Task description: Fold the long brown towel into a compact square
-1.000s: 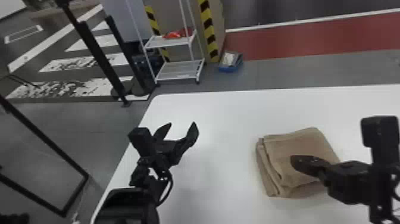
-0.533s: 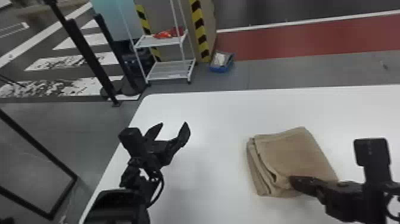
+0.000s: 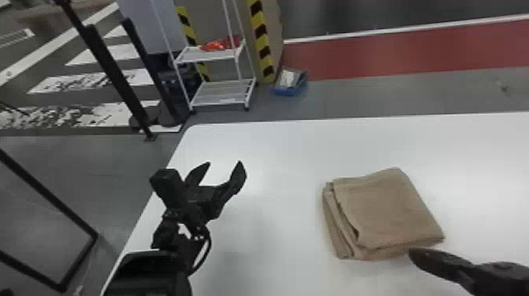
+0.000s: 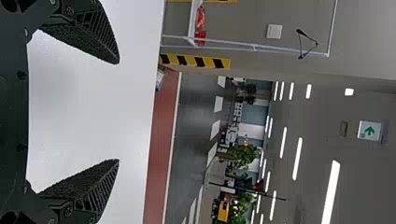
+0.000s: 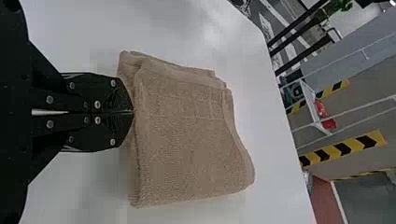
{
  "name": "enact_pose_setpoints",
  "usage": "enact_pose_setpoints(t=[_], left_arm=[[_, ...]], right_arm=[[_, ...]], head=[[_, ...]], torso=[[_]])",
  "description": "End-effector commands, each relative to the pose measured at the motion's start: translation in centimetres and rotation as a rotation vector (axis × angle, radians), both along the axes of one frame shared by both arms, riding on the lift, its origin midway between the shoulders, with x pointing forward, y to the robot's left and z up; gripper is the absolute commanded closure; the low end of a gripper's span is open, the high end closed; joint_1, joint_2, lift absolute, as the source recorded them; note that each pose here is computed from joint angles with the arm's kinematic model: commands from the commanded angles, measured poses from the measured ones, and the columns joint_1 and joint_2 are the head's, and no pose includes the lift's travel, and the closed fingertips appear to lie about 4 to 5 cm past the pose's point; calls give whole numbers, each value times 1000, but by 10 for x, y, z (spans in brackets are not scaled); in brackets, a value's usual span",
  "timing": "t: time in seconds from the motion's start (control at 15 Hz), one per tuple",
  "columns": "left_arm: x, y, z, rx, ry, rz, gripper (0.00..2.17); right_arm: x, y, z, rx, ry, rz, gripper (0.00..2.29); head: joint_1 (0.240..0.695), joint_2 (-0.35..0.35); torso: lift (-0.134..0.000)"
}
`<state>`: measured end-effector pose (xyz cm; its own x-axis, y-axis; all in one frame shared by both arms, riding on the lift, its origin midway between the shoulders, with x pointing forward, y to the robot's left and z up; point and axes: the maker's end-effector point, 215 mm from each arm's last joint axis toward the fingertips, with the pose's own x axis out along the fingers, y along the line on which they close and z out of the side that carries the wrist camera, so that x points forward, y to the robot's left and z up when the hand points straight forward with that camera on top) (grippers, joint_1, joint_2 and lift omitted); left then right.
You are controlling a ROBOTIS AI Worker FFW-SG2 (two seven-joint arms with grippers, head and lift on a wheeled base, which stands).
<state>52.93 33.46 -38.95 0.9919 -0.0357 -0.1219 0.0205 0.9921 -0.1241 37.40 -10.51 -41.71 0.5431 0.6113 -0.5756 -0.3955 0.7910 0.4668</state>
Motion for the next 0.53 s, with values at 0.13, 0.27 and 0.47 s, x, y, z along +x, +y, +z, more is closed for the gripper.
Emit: enact_pose_setpoints(t=[0.13, 0.27, 0.47], left_arm=[[4, -5, 5, -1, -9, -10, 140], [3, -4, 6, -1, -11, -7, 140], [-1, 0, 5, -5, -9, 0, 140]], right_arm=[[14, -19, -20, -32, 62, -45, 2017], [34, -19, -28, -70, 80, -51, 2017], [73, -15, -30, -102, 47, -63, 2017]], head=[[695, 267], [695, 247], [695, 238]], torso=[[-125], [-125], [-125]])
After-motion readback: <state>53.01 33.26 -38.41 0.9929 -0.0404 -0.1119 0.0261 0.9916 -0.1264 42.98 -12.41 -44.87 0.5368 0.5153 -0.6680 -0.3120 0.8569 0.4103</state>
